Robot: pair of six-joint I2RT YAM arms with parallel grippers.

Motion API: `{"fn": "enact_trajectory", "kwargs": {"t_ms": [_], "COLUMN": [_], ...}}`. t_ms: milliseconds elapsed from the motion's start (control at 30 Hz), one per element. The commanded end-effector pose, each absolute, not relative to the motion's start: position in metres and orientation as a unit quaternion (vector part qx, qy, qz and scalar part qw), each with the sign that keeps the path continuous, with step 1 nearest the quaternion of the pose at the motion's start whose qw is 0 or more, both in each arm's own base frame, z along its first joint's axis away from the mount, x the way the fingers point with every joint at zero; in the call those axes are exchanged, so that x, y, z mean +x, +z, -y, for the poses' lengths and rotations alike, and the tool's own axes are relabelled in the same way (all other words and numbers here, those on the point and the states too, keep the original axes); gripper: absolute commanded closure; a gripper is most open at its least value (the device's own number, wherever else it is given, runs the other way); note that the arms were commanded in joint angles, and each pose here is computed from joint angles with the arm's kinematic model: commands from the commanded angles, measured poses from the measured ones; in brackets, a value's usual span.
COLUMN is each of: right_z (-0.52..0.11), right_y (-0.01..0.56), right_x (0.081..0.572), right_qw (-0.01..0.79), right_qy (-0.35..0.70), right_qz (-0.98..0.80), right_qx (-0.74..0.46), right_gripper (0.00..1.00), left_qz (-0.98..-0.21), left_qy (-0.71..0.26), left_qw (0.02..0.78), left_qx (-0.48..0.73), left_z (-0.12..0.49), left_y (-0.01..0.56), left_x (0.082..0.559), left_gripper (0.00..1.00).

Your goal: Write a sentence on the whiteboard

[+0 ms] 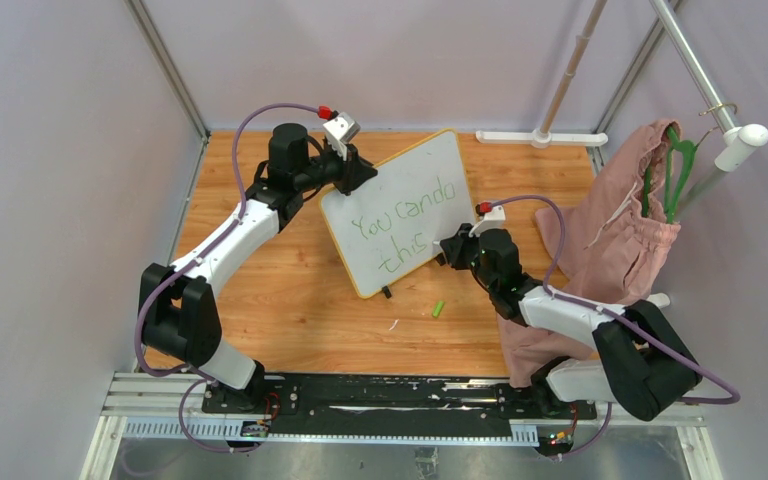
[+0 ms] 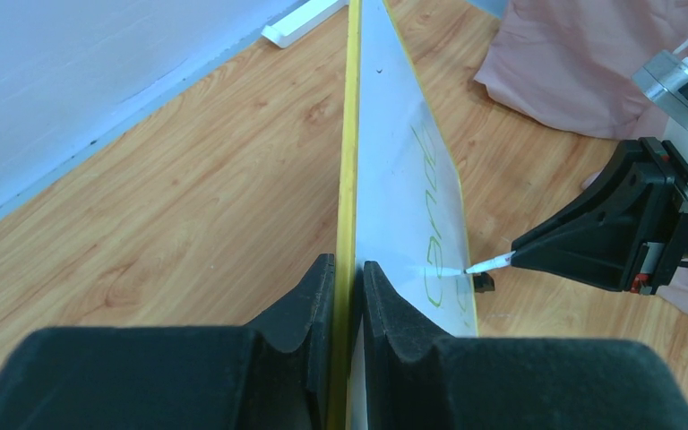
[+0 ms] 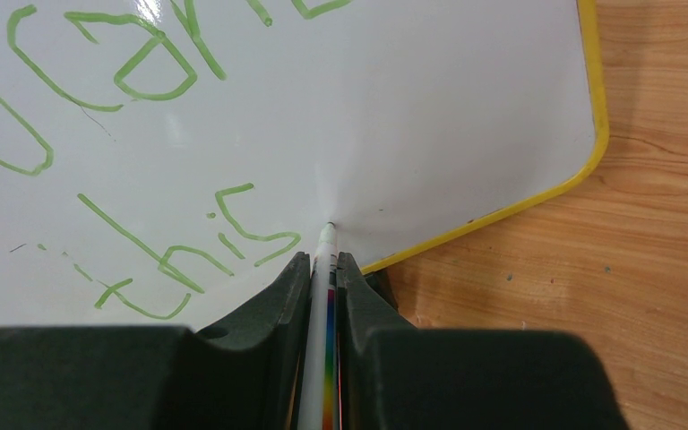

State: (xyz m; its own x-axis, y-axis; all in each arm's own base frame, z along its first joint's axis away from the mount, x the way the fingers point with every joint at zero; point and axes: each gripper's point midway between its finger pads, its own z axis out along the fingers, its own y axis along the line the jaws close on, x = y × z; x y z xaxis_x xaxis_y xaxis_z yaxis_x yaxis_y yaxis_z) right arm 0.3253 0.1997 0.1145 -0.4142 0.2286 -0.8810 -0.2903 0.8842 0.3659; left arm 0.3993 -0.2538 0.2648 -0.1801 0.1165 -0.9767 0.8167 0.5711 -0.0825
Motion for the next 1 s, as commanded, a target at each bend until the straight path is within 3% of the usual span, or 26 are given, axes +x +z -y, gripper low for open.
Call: {"fn": "enact_trajectory", "kwargs": {"t_ms": [0,967], "right_z": [-0.202,-0.187], "right_y": [0.121,0.149], "right_x": [0.336,0.313], "right_qw": [0.551,0.561], "right_qy": [0.241,0.236], "right_qz": [-0.799,-0.793], "right_qx": [-0.009,-0.024], "right_gripper": [1.0,1.0], "left_qz": [-0.731,-0.735], "left_qy": [-0.353,-0.341], "left_qw": [0.462,0.467], "left_qx": [0.357,0.353], "left_z": [0.27,0.267], "left_y": [0.222,0.222], "left_x": [0.363,0.365], "left_gripper": [1.0,1.0]}}
